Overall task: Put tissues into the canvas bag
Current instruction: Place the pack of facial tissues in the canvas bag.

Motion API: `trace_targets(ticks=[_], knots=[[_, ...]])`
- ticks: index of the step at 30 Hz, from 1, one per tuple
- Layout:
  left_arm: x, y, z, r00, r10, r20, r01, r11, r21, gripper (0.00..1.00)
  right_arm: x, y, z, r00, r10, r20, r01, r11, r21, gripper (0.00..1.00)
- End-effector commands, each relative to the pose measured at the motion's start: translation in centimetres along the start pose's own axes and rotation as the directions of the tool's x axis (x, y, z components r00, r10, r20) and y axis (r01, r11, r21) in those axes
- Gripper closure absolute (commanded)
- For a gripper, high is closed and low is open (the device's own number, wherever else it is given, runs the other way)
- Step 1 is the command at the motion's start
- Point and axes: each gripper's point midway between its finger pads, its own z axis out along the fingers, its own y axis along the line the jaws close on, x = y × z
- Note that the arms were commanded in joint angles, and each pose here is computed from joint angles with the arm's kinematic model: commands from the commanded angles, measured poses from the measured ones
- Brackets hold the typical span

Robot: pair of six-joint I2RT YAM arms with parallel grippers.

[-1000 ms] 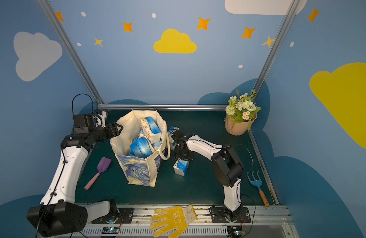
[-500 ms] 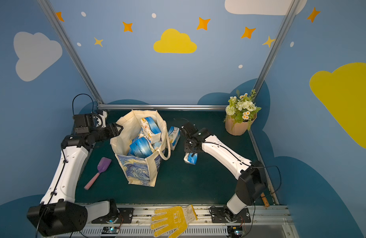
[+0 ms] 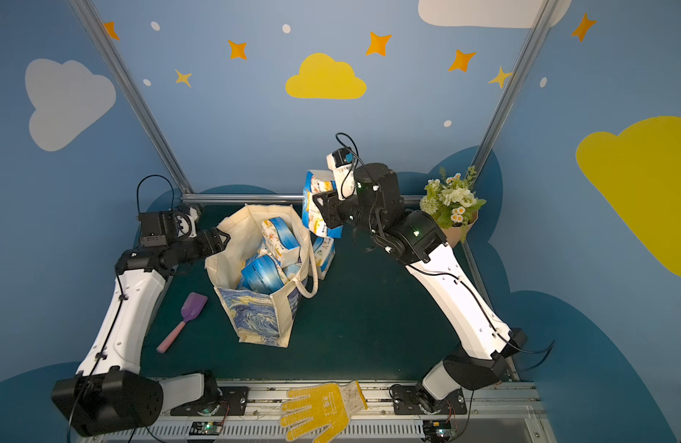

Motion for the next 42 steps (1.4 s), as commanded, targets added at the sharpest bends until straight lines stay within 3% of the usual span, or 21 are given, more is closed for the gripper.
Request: trace_targets(ticks=[1, 7, 12, 17, 20, 26, 31, 35, 38, 42], knots=[[-1.0, 0.0, -0.7, 0.999, -0.015, 0.040, 0.015, 1.000, -0.011, 0.76, 2.3, 4.8, 3.9, 0.994, -0.066, -0.091, 0.041, 0.966, -0.255, 0.68], [-1.1, -0.5, -0.1, 0.999, -0.029, 0.018, 0.028, 0.999, 0.017, 0.77, 5.2, 8.8, 8.4, 0.977, -0.102, -0.189, 0.021, 0.921, -0.390, 0.66], [-1.1, -0.8, -0.1, 0.999, -0.034, 0.018, 0.033, 0.999, 0.034, 0.77, 9.2, 9.1, 12.2, 0.949, -0.099, -0.299, -0.025, 0.923, -0.385, 0.66], [-1.0, -1.2, 0.2, 0.999, -0.043, 0.006, 0.043, 0.997, 0.063, 0.89, 12.7, 9.0, 14.6, 0.918, -0.102, -0.383, -0.048, 0.931, -0.362, 0.64], [-0.8, -1.5, 0.6, 0.998, -0.054, -0.010, 0.055, 0.995, 0.089, 0.96, 14.1, 9.2, 15.3, 0.903, -0.106, -0.417, -0.057, 0.931, -0.362, 0.56], [-0.9, -1.7, 1.0, 0.997, -0.071, -0.020, 0.073, 0.992, 0.106, 0.96, 15.5, 10.4, 15.7, 0.883, -0.115, -0.454, -0.089, 0.911, -0.403, 0.30], [-1.1, -1.7, 0.9, 0.998, -0.067, -0.010, 0.067, 0.992, 0.103, 0.96, 12.9, 9.4, 14.6, 0.912, -0.111, -0.395, -0.048, 0.927, -0.371, 0.25], [-1.1, -1.9, 0.8, 0.998, -0.063, -0.009, 0.064, 0.992, 0.111, 0.96, 8.5, 5.8, 13.2, 0.959, -0.047, -0.279, -0.026, 0.967, -0.254, 0.24], [-1.2, -2.0, 0.6, 0.998, -0.056, 0.000, 0.055, 0.992, 0.112, 0.96, 5.2, 0.5, 11.8, 0.984, 0.077, -0.158, -0.089, 0.993, -0.073, 0.23], [-1.5, -2.1, 0.1, 0.999, -0.040, 0.030, 0.036, 0.993, 0.114, 0.96, 5.2, -9.9, 9.7, 0.957, 0.285, -0.049, -0.266, 0.935, 0.233, 0.23]])
